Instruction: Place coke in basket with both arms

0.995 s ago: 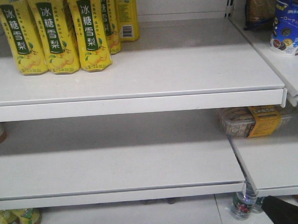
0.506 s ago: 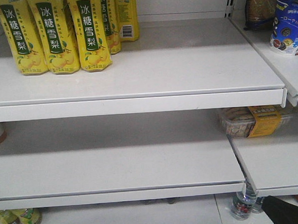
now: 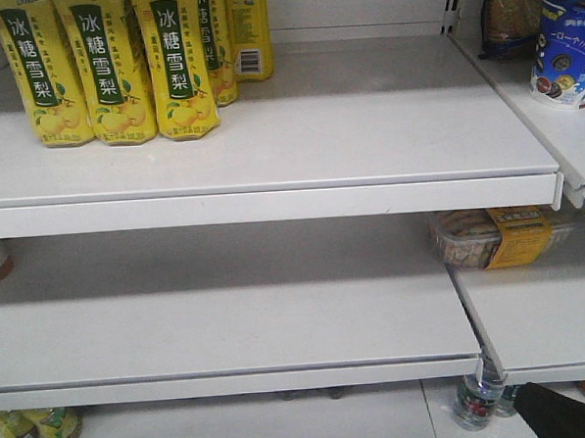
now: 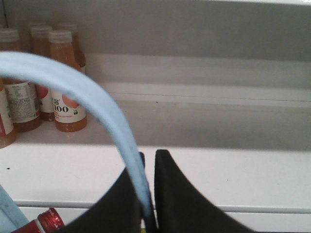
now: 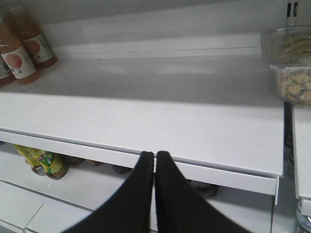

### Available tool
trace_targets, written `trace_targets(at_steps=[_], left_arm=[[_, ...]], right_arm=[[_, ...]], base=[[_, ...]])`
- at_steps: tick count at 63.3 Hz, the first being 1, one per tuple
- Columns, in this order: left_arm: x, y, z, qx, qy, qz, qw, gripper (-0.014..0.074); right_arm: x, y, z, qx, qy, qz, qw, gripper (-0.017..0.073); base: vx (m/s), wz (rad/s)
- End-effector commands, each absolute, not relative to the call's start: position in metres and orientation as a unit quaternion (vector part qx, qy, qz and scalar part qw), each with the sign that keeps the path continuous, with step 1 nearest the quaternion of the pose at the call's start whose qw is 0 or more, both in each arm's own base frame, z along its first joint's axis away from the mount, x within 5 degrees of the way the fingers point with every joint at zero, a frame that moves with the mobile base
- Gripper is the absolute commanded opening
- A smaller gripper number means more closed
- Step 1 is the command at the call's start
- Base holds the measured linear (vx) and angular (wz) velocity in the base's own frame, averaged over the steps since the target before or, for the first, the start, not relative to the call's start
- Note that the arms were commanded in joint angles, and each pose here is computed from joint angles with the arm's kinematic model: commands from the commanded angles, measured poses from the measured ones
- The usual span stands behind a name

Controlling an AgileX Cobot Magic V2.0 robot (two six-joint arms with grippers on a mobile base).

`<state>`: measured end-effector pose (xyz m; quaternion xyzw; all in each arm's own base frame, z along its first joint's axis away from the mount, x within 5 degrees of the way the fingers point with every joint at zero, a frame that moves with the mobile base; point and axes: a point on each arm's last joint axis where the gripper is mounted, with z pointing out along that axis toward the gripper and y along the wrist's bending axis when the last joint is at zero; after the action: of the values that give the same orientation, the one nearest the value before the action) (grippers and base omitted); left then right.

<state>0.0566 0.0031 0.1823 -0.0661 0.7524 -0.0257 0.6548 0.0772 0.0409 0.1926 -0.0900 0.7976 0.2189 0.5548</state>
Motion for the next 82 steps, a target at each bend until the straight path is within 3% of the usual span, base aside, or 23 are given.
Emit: trace_targets(at_steps=[1,32,37,46,53,68,76,82], left_arm=[[0.056,0.003,0.196,-0.022,0.701,0.008,0.713,-0.0006],[0.056,0.003,0.198,-0.022,0.698,0.008,0.716,-0.0006],[0.056,0.003,0.198,-0.022,0.698,0.008,0.716,-0.0006],[0.056,0.003,0.198,-0.022,0.698,0.008,0.716,-0.0006],[0.056,0.003,0.198,-0.022,0.698,0.008,0.716,-0.0006],[0.056,0.003,0.198,-0.022,0.698,0.008,0.716,-0.0006],[0.056,0.003,0.198,-0.022,0.698,0.008,0.715,-0.0006],[0.056,0.003,0.198,-0.022,0.698,0.008,0.715,-0.0006]], right_arm=[[0.080,0.040,0.201,-0.104,0.790,0.199,0.570,-0.0004],[0.080,0.040,0.200,-0.099,0.791,0.201,0.569,-0.0004],[0.080,0.040,0.200,-0.066,0.792,0.225,0.563,-0.0004],[0.080,0.038,0.196,0.091,0.785,0.327,0.518,-0.0004],[0.082,0.033,0.193,0.187,0.774,0.350,0.494,-0.0004],[0.082,0.031,0.193,0.200,0.770,0.352,0.494,-0.0004],[0.080,0.026,0.192,0.246,0.759,0.353,0.489,-0.0004],[0.077,0.023,0.192,0.234,0.760,0.339,0.502,-0.0004]], base=[[0.00,0.00],[0.00,0.00],[0.00,0.00],[0.00,0.00],[0.00,0.00],[0.00,0.00],[0.00,0.00],[0.00,0.00]])
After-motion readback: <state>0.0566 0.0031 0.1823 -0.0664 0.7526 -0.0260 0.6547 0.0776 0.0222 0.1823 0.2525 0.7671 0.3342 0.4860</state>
